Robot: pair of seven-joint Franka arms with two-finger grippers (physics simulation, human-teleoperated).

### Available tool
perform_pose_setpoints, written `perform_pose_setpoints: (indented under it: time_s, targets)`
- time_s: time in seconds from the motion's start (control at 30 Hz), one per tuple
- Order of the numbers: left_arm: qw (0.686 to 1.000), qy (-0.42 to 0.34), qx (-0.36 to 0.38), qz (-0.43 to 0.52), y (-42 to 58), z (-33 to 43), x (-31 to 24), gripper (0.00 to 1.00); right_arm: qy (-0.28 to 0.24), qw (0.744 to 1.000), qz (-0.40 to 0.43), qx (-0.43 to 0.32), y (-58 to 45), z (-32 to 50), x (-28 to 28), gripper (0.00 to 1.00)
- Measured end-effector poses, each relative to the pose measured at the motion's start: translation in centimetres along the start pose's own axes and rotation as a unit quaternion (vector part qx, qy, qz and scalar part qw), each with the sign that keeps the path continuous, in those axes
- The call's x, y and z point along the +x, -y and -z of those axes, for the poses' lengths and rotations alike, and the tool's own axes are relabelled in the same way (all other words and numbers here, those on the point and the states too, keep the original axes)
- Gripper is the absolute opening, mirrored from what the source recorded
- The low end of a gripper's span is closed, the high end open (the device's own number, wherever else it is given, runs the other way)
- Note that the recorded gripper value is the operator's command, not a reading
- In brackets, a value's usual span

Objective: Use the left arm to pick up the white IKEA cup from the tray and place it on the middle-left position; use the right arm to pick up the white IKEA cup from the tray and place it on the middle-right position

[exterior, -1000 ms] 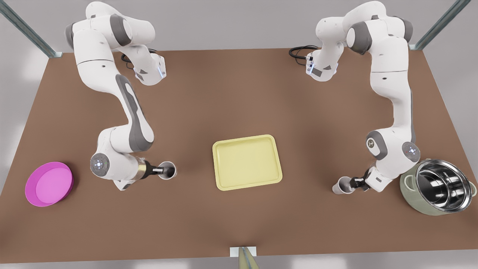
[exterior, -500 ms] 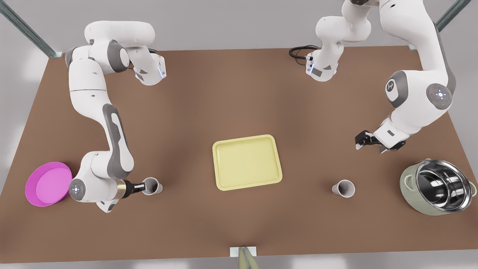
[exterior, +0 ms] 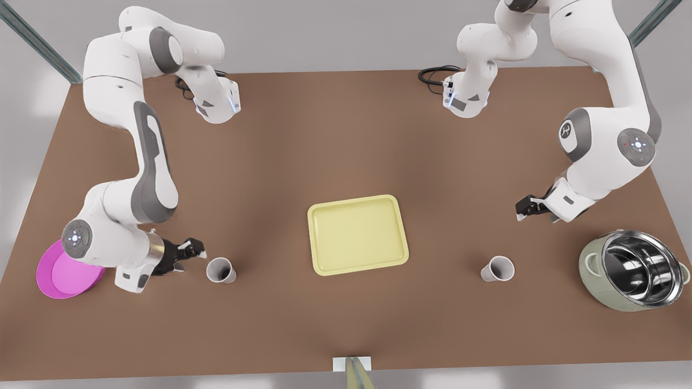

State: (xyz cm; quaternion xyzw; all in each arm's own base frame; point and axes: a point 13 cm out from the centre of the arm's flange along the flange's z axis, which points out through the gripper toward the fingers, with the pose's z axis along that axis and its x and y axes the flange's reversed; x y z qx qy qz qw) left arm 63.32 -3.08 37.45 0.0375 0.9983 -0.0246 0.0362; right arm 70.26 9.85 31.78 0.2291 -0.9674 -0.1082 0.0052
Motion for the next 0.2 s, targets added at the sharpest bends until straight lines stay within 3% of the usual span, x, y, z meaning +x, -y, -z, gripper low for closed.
perform_pose_setpoints:
  time_s: [0.03, 0.2]
  targets:
    - [1.000, 0.000, 0.000, 0.002, 0.0, 0.0, 0.0, 1.00, -0.002, 1.000, 0.004, 0.022, -0.3, 2.3, 0.5, 1.00]
    - [1.000, 0.000, 0.000, 0.009, 0.1, 0.0, 0.0, 1.00, -0.022, 0.992, -0.022, 0.121, 2.1, 7.5, 2.2, 1.00]
